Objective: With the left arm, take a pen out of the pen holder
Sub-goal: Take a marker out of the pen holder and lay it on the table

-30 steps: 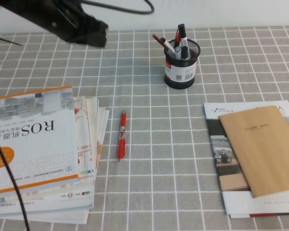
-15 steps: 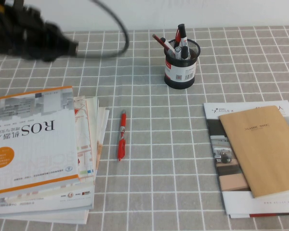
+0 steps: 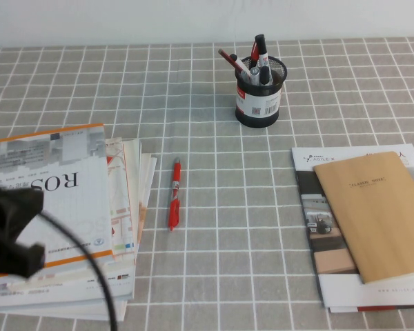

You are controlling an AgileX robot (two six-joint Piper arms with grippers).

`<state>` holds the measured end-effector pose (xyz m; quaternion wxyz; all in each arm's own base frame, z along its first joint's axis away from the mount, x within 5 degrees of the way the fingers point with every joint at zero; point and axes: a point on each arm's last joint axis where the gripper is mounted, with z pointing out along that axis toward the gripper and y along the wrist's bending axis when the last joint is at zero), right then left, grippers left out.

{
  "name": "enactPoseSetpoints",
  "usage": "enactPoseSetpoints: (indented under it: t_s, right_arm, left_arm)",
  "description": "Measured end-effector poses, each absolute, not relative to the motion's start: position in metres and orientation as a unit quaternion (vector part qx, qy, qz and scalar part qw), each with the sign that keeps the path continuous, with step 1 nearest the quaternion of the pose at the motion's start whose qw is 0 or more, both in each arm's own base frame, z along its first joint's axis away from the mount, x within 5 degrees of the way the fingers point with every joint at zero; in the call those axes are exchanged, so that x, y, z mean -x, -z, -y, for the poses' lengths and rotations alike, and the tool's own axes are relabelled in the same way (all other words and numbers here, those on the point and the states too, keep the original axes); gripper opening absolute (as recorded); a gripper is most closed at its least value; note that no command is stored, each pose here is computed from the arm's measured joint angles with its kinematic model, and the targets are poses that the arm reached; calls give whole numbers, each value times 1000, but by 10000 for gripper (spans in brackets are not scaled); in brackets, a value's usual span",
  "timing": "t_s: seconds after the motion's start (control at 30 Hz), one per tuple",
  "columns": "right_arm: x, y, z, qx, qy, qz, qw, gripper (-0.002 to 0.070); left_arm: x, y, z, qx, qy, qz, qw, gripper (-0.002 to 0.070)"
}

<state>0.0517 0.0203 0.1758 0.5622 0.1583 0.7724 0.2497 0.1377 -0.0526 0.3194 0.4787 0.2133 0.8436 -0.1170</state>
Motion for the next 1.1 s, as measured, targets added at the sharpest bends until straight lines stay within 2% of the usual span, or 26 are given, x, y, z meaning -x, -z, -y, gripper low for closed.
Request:
enactPoseSetpoints:
  t_s: [0.23,0.43,0.67,0.9,1.1]
  right_arm:
    - [-52,-176,-20,-158,-250,-772,562,-13]
    - [-52,-176,-20,-158,-250,-772,562,-13]
    - [-52,-176,-20,-158,-250,-772,562,-13]
    - [-52,-176,-20,-158,-250,-772,562,-13]
    - [-52,-176,-20,-158,-250,-772,562,-13]
  left_arm:
    - [-97,-308,46,-236,119,-841,472,0]
    - [-90,-302,46,-252,126,-856,433,0]
    - [-89,-298,46,-253,125,-858,429,0]
    - [-68,-290,36,-236,99,-825,505,0]
    - [-44,-255,16,-122,84,-807,571,0]
